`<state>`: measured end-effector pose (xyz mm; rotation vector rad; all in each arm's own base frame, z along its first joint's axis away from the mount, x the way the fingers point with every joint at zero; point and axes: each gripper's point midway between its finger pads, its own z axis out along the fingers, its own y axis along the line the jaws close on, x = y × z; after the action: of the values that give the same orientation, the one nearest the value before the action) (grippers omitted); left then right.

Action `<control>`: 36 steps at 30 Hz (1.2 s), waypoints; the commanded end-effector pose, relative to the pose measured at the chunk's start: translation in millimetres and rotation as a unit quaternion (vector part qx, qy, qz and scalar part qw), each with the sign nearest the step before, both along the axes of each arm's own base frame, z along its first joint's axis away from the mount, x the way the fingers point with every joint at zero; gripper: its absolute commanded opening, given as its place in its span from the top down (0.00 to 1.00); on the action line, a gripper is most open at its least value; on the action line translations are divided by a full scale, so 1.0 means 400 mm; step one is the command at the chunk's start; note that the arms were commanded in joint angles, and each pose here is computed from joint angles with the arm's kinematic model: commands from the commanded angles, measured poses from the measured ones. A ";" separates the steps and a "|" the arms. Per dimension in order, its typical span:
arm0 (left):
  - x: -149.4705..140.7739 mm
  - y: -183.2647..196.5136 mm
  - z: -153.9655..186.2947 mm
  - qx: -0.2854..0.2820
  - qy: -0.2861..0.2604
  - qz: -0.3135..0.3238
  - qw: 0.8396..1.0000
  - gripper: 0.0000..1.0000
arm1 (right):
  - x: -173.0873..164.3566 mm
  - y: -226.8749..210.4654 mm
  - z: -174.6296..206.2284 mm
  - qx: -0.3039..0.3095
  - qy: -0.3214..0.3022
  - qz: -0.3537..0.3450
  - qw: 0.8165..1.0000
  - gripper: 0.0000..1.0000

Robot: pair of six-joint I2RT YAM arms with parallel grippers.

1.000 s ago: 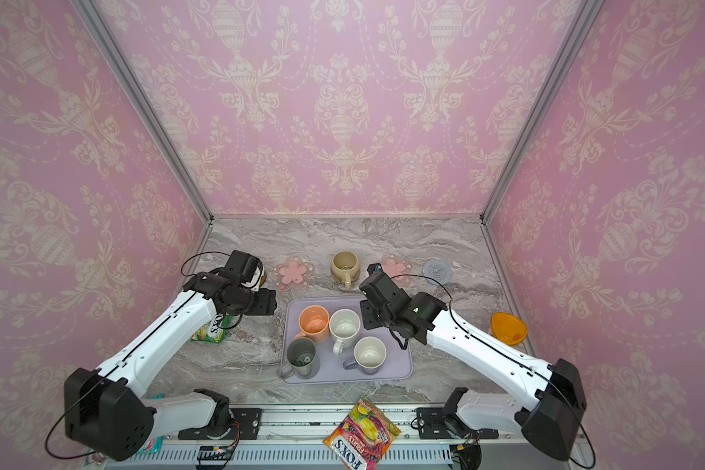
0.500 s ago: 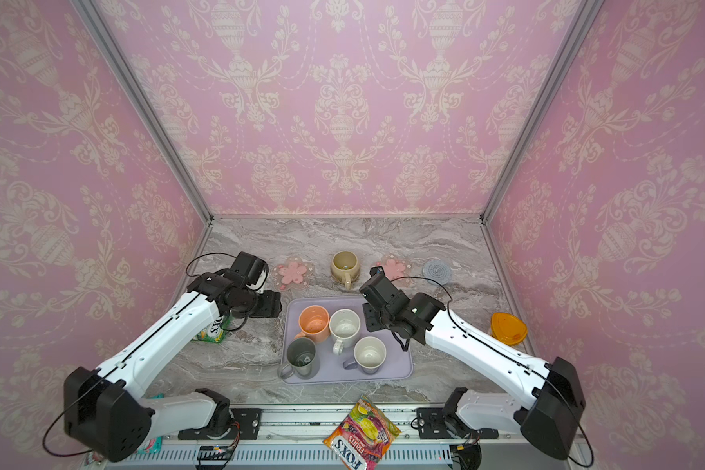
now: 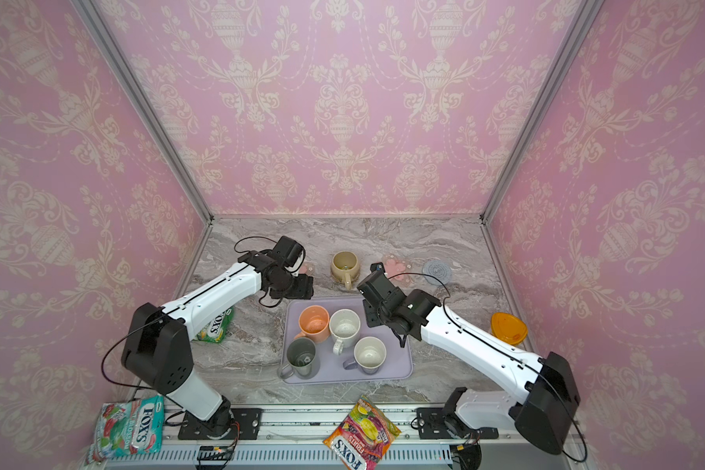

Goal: Place cups on coasters
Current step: Move the cup to the tray.

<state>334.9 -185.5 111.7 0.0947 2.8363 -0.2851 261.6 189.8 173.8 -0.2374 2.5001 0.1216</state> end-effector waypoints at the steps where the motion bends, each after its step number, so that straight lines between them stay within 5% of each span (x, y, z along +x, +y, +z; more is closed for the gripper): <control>1: -0.003 -0.048 -0.015 -0.012 0.025 -0.020 0.999 0.23 | 0.009 -0.014 0.010 -0.013 -0.005 -0.005 1.000 0.44; 14: -0.083 0.053 -0.099 0.078 0.083 0.018 0.993 0.26 | 0.019 -0.002 0.007 -0.005 -0.006 0.000 1.000 0.43; 36: -0.246 0.120 -0.086 0.069 0.120 0.010 0.990 0.27 | 0.020 0.033 0.003 0.009 0.018 0.016 1.000 0.43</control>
<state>258.3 -140.1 75.6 0.0265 3.0318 -0.0652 268.7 200.7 169.3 -0.2576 2.5208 0.1535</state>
